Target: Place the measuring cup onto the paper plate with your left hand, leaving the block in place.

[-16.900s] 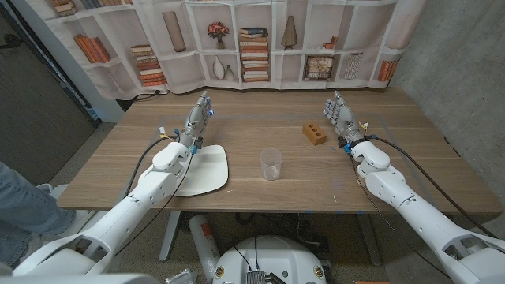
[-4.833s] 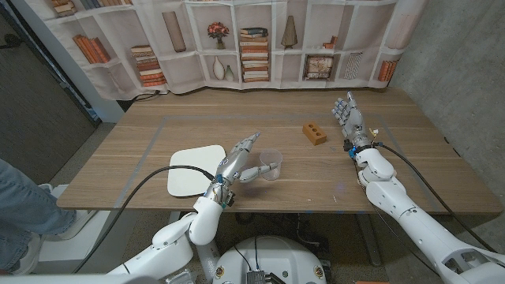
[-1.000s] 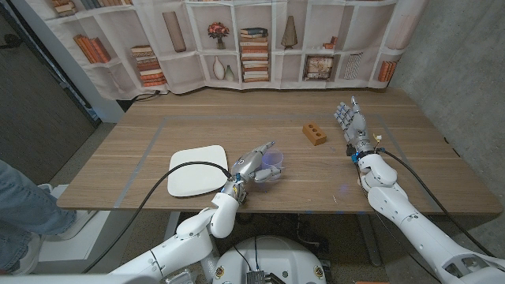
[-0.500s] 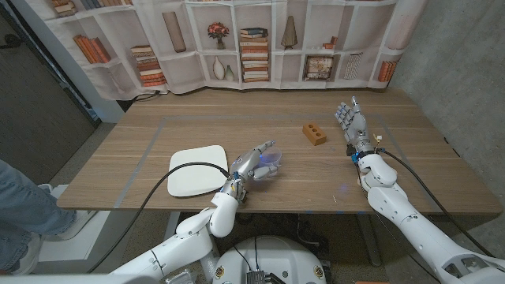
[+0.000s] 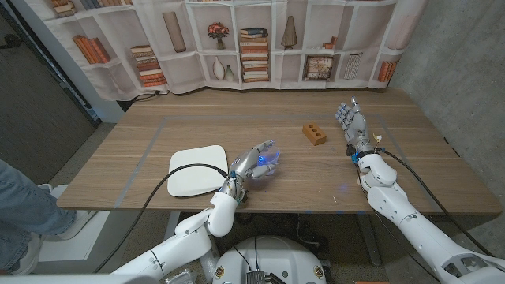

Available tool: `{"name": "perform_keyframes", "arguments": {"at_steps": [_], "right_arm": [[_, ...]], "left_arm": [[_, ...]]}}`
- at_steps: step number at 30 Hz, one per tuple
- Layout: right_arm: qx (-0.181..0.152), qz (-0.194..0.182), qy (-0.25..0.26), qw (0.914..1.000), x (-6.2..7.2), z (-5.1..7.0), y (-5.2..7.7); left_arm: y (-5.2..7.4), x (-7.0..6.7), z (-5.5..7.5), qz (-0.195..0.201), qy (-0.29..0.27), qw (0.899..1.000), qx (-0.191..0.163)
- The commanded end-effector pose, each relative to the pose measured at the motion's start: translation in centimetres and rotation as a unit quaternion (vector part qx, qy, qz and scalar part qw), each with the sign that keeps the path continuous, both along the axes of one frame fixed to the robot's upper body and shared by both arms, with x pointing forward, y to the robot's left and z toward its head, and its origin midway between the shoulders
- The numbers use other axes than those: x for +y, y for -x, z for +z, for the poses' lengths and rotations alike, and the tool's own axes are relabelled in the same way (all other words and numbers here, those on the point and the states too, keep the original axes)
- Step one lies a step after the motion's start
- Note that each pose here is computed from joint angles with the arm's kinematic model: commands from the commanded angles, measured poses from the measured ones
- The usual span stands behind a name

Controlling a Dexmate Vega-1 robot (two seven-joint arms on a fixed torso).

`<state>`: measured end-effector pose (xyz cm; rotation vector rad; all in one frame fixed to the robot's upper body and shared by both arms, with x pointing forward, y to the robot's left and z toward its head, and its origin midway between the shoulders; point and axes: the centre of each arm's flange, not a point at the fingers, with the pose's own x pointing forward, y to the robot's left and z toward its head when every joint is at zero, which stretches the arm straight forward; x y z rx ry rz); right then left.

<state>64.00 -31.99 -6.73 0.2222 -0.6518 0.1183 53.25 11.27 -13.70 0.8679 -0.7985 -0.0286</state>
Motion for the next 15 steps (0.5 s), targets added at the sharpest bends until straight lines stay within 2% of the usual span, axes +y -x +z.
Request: {"name": "perform_keyframes", "arguments": {"at_steps": [1,15], "right_arm": [[0.003,-0.001,0.0,1.0,-0.09,-0.05,0.0],[0.003,-0.002,0.001,1.0,-0.33,-0.09,0.12]], "left_arm": [[-0.24,0.09,-0.05,-0.018,0.027,0.999,0.008],[-0.49,0.23,0.2,-0.039,0.047,0.998,0.021]]}}
